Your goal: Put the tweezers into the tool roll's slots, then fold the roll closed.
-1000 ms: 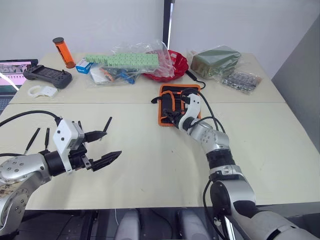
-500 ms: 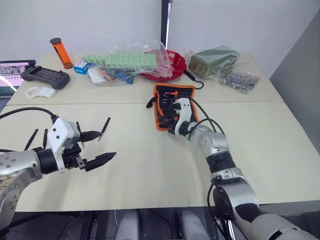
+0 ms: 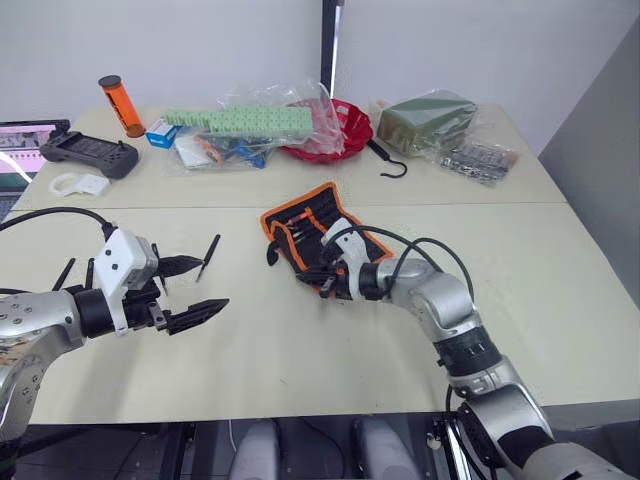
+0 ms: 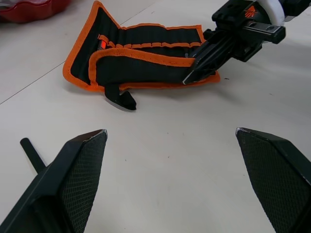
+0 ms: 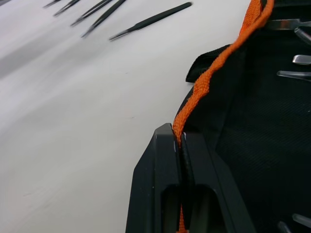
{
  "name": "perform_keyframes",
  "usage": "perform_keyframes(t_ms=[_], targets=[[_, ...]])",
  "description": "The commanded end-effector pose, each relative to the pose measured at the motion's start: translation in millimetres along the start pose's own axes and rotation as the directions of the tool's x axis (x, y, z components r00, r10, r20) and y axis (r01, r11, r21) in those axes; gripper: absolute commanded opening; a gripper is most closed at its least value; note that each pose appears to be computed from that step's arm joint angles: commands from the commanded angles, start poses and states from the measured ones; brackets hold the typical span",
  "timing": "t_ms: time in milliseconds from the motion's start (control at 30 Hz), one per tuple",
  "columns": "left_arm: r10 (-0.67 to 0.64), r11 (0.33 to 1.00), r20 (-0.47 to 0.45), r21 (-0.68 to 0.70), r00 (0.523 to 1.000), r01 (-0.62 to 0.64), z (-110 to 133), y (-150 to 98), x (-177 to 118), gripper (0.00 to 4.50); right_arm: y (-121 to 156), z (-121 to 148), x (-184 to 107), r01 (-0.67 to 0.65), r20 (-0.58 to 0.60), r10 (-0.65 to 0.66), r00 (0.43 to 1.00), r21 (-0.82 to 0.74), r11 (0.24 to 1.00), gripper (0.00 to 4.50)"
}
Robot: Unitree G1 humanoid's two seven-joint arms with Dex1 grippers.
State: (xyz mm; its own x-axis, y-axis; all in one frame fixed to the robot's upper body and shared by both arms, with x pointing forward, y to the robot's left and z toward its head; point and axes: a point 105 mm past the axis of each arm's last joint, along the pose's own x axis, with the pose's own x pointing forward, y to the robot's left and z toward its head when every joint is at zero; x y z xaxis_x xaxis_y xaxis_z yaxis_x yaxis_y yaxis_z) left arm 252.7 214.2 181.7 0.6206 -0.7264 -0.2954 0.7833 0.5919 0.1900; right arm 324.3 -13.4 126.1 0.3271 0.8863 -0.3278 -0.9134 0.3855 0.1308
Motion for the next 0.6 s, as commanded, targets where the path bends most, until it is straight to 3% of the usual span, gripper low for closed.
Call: perform_keyframes(t_ms=[33,200,567,600], targets=[[-0.019,0.999,0.02,0.031,1.0,0.018,6.3,-0.6,1.2,4.5,19.3,7.9,-9.0,-0.089,0.007,0.089,0.996,-0.019,0.996,0.05],[-0.033,0.999,0.022,0.042,0.999,0.032,7.3,4.9,6.0,4.5,21.0,-17.5,-23.1,-0.097,-0.095,0.093,0.991,-0.028,0.995,0.05],[-0.111,0.992,-0.001,0.068,0.994,0.11,4.5,2.5,18.4,4.5,6.0,-11.1,-33.6,-0.051,-0.09,0.048,0.995,-0.028,0.998,0.05],[-0.116,0.99,0.001,0.074,0.993,0.116,5.8,3.2,19.9,4.5,5.4,-8.6,-32.8,-0.049,-0.077,0.047,0.996,-0.023,0.999,0.3]])
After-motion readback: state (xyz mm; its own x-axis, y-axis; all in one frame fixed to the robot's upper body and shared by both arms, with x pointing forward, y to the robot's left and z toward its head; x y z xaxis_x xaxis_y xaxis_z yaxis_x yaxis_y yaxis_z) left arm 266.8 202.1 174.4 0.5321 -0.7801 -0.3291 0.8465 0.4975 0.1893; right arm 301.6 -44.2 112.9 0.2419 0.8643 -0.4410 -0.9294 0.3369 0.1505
